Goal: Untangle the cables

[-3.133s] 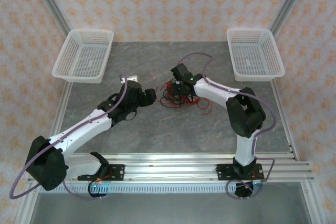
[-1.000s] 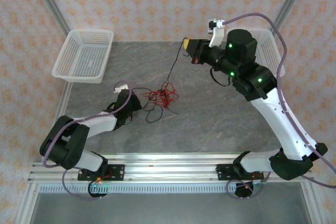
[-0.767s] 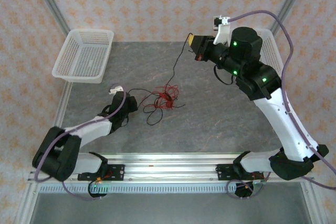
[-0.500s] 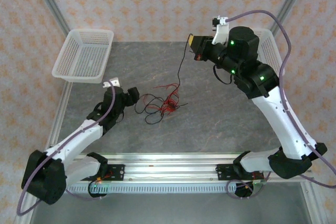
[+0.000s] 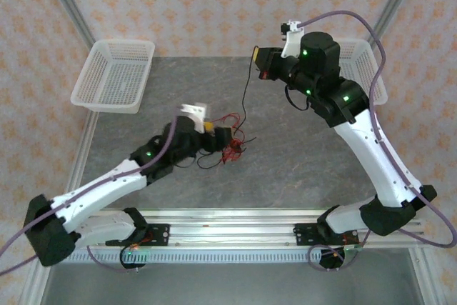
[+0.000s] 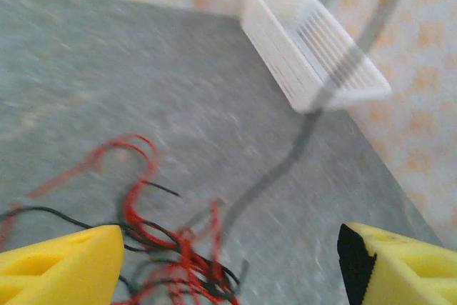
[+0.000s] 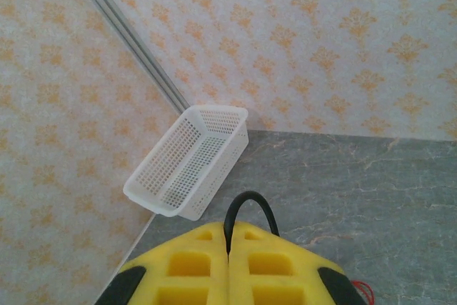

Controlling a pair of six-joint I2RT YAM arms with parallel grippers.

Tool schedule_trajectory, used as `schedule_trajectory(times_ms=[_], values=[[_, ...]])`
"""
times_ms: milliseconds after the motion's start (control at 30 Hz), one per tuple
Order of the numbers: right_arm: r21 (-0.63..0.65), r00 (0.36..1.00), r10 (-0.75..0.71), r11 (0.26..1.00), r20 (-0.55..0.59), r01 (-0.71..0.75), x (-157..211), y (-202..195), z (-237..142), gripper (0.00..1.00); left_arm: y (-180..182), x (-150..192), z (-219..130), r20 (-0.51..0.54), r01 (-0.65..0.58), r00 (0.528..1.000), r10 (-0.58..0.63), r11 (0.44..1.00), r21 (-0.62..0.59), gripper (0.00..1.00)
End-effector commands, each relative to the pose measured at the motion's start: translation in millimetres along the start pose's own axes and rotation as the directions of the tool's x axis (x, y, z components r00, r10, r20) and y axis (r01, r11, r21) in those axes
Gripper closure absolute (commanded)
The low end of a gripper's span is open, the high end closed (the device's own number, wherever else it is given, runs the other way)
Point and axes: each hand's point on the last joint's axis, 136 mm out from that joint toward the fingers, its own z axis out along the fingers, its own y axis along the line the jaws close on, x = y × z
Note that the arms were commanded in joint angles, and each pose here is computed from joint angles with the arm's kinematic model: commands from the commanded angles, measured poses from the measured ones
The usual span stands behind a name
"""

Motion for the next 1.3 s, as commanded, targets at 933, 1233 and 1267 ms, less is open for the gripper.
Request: schedule_trajectory(times_ms=[933, 1233, 1267], values=[[0.127, 0.844, -0.173, 0.984, 0.508, 0.125, -158, 31, -122, 0.98, 209, 100, 73, 0.010, 0.151, 0.984, -0.180, 0.792, -0.592, 0.23], [0.396, 0.810, -0.332, 0.908, 0.483, 0.137, -169, -15, -104, 0.98, 172, 49, 43, 0.107, 0.191, 0.982, -0.158, 0.855, -0.483, 0.22], [0.423, 0.807, -0.351, 0.895, 0.475, 0.140, -169, -20, -102, 0.98, 167, 37, 35, 0.134, 0.200, 0.979, -0.154, 0.859, -0.471, 0.22]])
